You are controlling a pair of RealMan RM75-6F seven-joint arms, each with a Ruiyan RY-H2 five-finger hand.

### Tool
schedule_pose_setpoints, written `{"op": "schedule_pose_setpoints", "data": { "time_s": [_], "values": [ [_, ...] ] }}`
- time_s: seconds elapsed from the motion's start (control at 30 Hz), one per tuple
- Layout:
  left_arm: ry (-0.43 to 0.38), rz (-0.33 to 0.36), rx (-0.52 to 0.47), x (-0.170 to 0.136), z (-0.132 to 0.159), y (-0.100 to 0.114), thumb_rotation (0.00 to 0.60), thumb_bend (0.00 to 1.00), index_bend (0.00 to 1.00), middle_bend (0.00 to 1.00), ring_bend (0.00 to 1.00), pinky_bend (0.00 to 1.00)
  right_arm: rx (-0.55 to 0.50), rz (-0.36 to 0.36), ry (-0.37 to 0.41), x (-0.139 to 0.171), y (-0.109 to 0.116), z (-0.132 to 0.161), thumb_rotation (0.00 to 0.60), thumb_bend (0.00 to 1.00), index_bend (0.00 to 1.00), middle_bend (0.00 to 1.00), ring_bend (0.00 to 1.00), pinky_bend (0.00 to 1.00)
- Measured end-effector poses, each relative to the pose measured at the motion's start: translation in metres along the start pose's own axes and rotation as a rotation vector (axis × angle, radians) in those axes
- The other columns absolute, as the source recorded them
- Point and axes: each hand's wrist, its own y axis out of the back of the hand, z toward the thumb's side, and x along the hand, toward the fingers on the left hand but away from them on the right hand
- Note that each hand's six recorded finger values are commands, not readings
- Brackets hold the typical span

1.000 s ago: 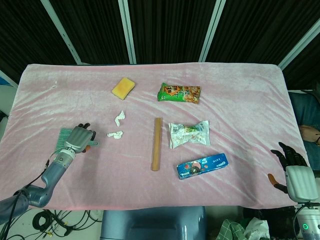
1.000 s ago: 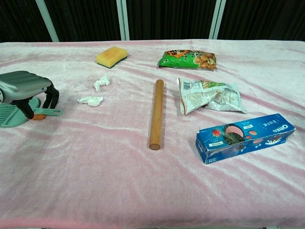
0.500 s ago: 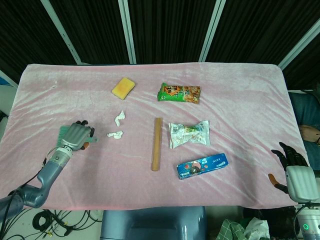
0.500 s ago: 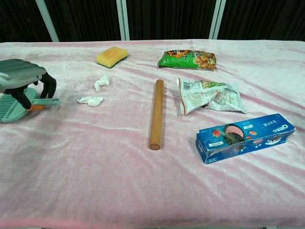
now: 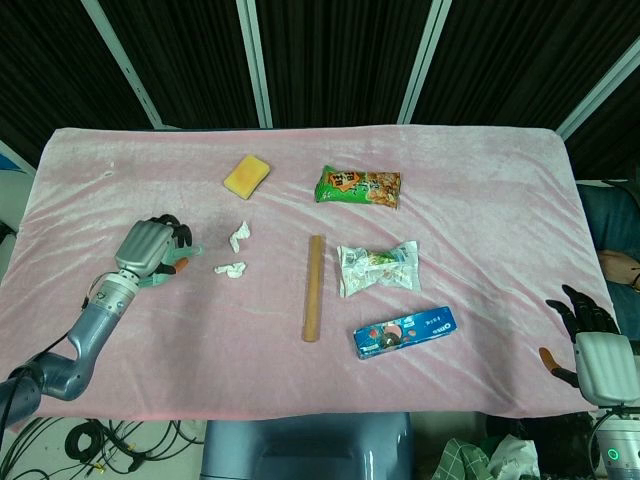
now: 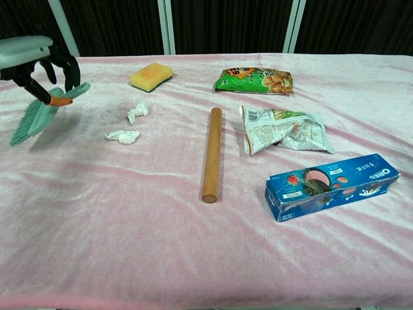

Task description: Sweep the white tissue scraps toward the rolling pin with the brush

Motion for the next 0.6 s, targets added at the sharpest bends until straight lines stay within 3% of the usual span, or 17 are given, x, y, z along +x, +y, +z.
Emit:
{"op": "schedule_pose_setpoints", "data": {
  "time_s": [0.2, 0.37, 0.6],
  "values": [
    [-0.042, 0.055, -0.219, 0.026, 0.011, 0.024, 0.600, 0.42, 0.60, 0.64, 0.27, 0.39, 0.000, -0.002, -0.015, 0.001, 0.001, -0.002, 0.600, 0.17, 0.23, 0.08, 0.11, 0.19],
    [-0.085, 0.092, -0.175, 0.046, 0.017, 0.036, 0.600, 0.42, 0.61, 0.65, 0.27, 0.40, 0.001, 0.000, -0.016, 0.002, 0.001, -0.002, 0.600, 0.18, 0.23, 0.08, 0.11, 0.19],
    [-0.144, 0.086, -0.139, 0.073, 0.041, 0.021, 0.600, 0.42, 0.62, 0.65, 0.27, 0.40, -0.002, 0.000, -0.026, 0.002, 0.001, -0.003, 0.600, 0.18, 0.23, 0.08, 0.11, 0.19]
  ]
}}
